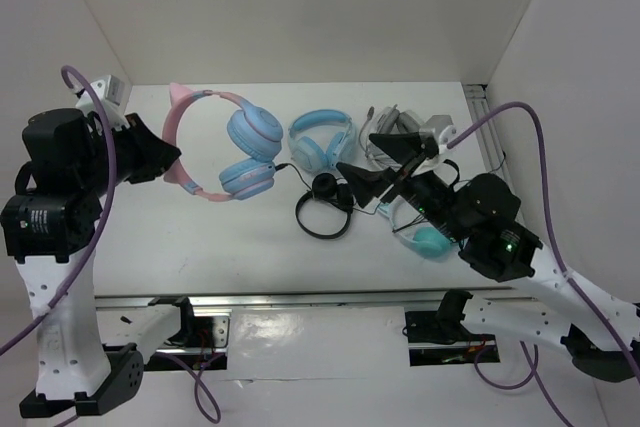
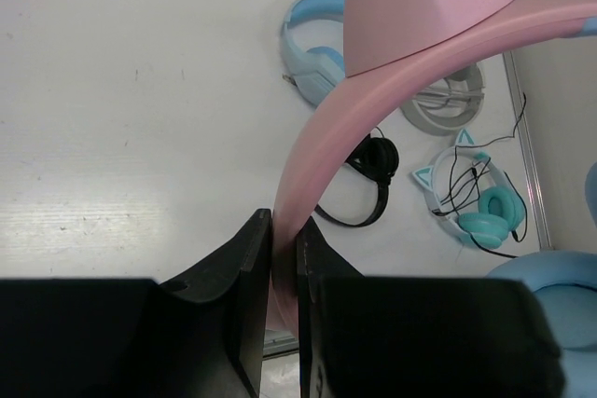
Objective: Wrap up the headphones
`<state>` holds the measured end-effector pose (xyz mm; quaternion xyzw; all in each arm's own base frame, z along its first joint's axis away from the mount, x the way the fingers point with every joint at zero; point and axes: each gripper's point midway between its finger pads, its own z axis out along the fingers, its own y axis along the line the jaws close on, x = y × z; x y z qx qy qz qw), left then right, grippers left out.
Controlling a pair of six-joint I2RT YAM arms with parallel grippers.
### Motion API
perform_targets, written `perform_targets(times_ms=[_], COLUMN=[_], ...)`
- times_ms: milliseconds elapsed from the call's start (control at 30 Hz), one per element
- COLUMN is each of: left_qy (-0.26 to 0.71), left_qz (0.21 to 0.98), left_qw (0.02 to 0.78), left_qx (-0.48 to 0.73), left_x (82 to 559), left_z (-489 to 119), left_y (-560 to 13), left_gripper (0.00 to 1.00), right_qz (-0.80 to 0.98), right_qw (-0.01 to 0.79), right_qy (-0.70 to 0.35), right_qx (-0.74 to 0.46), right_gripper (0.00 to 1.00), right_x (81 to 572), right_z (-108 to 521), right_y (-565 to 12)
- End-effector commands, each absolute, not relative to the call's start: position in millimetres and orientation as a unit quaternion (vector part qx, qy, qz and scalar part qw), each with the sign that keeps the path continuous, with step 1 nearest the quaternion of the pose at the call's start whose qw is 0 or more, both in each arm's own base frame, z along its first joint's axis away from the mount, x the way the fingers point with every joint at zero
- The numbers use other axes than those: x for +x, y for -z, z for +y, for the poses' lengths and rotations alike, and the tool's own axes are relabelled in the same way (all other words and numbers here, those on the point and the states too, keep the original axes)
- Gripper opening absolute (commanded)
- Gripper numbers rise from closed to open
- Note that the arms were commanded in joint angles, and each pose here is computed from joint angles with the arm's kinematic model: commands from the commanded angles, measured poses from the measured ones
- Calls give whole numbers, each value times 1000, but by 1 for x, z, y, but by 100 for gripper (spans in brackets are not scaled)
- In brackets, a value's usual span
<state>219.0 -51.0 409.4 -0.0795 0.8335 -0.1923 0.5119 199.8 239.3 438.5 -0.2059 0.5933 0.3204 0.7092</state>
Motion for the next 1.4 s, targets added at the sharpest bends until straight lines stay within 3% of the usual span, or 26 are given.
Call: perform_targets(times_ms=[0, 133, 433, 500, 567, 700, 833, 1167, 1367], left_qy=[213, 223, 242, 245, 254, 258, 272, 313, 322], left_qz=[812, 808, 796, 793, 783, 762, 743, 717, 715], left_qw=[538, 538, 547, 550, 560, 583, 601, 616, 615], left_qx=[-83, -86, -90, -94, -99, -116, -114, -94, -89], left_x=[227, 235, 234, 235, 231, 222, 212, 184, 183], left_z=[-56, -58, -62, -63, -64, -62, -65, -79, -82], left_y=[-427, -431, -448, -451, -460, -481, -502, -527, -529], left_gripper=[0, 0, 0, 0, 0, 0, 0, 0, 0], right_qz=[576, 608, 621, 622, 636, 646, 642, 626, 636], right_qw=[679, 626, 617, 624, 629, 633, 644, 657, 649], right_qy=[-341, -335, -312, -303, -280, -274, -282, -299, -289], right_qx=[-301, -356, -368, -364, -347, -326, -308, -296, -302], right_gripper=[89, 89, 87, 72, 43, 35, 0, 1, 26], right_x=[185, 187, 207, 213, 224, 236, 240, 240, 258], right_z=[270, 296, 318, 320, 313, 304, 293, 282, 284], right_y=[-433, -390, -356, -354, -343, -334, -337, -342, -331])
